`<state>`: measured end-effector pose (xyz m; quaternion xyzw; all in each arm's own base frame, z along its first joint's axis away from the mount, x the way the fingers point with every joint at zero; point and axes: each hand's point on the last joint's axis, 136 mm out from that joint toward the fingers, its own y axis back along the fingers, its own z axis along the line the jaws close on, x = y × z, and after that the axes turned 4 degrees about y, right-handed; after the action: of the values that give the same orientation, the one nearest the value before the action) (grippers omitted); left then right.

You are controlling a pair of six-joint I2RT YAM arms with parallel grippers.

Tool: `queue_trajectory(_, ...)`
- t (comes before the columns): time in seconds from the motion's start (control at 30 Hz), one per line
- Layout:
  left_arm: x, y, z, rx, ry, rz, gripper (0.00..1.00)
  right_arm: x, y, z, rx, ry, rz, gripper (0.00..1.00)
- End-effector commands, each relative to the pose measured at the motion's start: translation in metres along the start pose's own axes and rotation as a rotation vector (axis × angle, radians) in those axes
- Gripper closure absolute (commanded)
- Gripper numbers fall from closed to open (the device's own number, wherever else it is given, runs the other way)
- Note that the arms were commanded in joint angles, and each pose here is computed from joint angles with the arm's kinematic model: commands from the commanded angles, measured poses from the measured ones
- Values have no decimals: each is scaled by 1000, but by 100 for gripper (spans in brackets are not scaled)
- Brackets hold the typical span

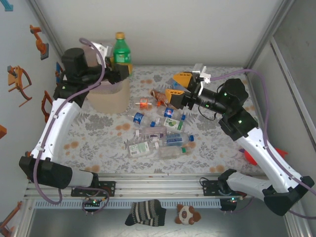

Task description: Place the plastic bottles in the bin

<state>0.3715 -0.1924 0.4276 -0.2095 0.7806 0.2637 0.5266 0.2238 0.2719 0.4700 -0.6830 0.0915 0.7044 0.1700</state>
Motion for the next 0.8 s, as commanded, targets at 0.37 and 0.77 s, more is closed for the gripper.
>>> queue_trajectory(0.37,28,14,148,-549,-20,304,50,-4,1,-3,25,16,5,26)
queue_trajectory(0.77,69,18,225,-794,24,549,49,-1,0,-5,36,8,15,26)
